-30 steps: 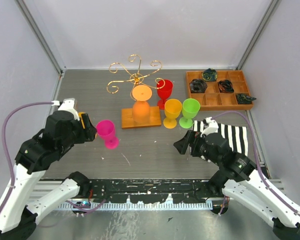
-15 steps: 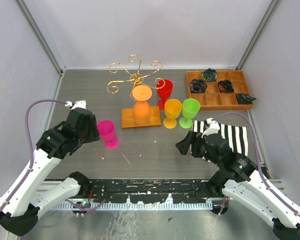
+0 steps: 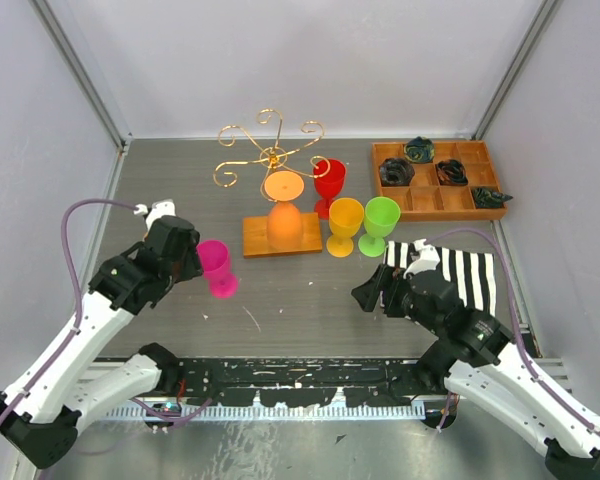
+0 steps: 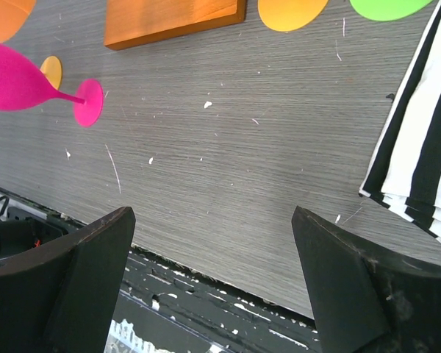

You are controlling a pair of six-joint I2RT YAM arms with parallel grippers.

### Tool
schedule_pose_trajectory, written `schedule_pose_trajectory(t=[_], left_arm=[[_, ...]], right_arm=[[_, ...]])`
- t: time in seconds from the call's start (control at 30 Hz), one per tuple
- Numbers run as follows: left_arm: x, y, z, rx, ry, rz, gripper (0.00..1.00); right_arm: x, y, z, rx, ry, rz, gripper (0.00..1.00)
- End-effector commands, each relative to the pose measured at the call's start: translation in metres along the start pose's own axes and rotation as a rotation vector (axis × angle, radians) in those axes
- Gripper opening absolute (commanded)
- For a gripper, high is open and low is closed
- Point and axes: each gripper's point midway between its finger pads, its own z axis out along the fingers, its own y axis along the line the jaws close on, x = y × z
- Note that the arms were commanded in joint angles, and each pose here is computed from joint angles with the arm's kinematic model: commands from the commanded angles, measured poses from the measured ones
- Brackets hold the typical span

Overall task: Place the wine glass upside down on the wine glass rack
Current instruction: Pick up the wine glass at the center of the board.

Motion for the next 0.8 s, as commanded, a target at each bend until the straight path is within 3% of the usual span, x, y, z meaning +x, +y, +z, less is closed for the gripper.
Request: schedule_pose_trajectory(t=[0.0, 0.07, 0.27, 0.6, 0.77], left_arm=[[-0.011, -0.01, 0.003, 0.049, -0.076, -0.073, 0.5], [-0.01, -0.016, 0.0, 0.115, -0.096, -0.092, 0.51], [-0.02, 0.005, -0.029, 0.13, -0.189, -0.121, 0.69], [-0.036, 0.025, -0.076, 0.16, -0.241, 0.012, 0.74], [-0.039, 0.033, -0.088, 0.178, -0.295, 0.023, 0.79]], right_arm=[[-0.007, 0.012, 0.003, -0.051, -0.033, 0.03, 0.94], [-0.003, 0.012, 0.005, -0.06, -0.024, 0.029, 0.94], [0.009, 0.013, 0.023, -0.107, -0.019, 0.0, 0.95], [-0.003, 0.059, 0.059, -0.347, -0.15, -0.028, 0.87], [0.008, 0.084, 0.085, -0.384, -0.168, -0.096, 0.87]])
